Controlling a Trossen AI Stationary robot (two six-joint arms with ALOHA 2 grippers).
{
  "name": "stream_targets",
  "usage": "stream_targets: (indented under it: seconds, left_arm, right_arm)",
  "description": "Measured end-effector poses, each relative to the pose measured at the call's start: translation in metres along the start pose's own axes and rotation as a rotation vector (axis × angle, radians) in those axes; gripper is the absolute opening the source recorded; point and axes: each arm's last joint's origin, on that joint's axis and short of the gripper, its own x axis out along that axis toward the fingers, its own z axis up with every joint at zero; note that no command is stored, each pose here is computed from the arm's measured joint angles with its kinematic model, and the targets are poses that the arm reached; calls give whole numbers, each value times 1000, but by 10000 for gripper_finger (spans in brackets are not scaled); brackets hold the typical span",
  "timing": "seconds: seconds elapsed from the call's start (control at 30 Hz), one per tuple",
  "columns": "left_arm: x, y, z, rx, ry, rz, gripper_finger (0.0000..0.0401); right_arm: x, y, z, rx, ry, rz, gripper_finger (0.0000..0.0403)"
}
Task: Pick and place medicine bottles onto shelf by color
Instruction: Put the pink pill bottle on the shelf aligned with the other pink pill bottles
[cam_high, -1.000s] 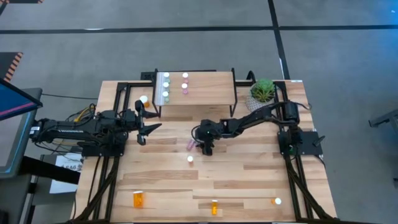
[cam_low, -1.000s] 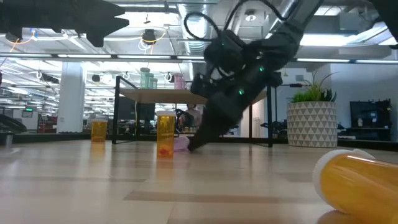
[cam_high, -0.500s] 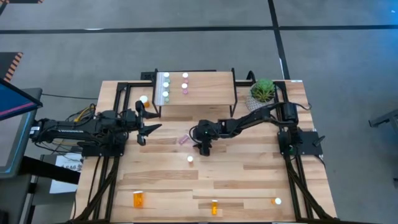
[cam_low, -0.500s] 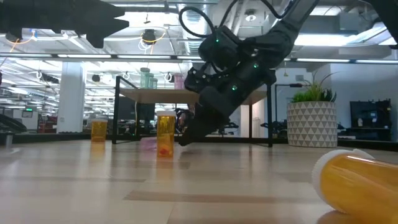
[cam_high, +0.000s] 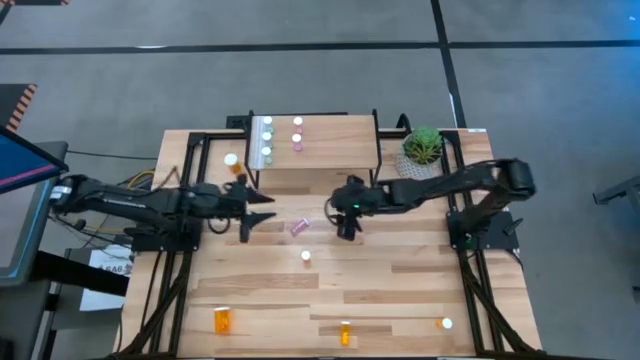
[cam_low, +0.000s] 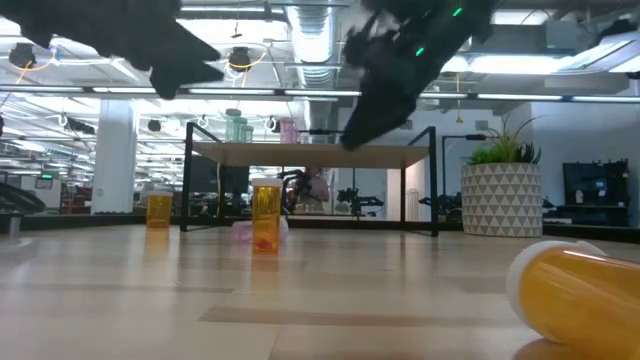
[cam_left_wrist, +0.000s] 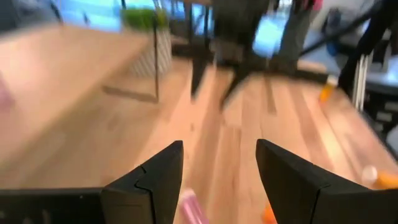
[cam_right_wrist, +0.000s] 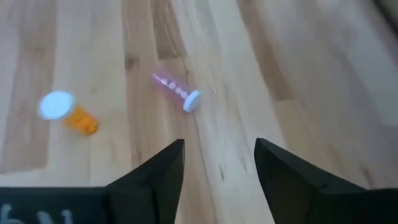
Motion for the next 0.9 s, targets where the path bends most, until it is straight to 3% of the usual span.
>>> stream_targets:
  seconds: [0.17,0.3,0.6,0.9]
  left_arm:
    - [28,-10,-14,-11,167,-13,190]
    - [46,-14,-23,-37,272,-37,190]
    - [73,-18,-37,-77,394,-21,190]
    - [85,-17,-56,-128,486,3,190]
  right_arm:
    - [-36,12,-12,19,-87,-69,199]
    - [-48,29,-31,72,-185,-43,192]
    - [-51,67,-52,121,-465,13,187]
    - [-33,81,-59,115,-506,-13,187]
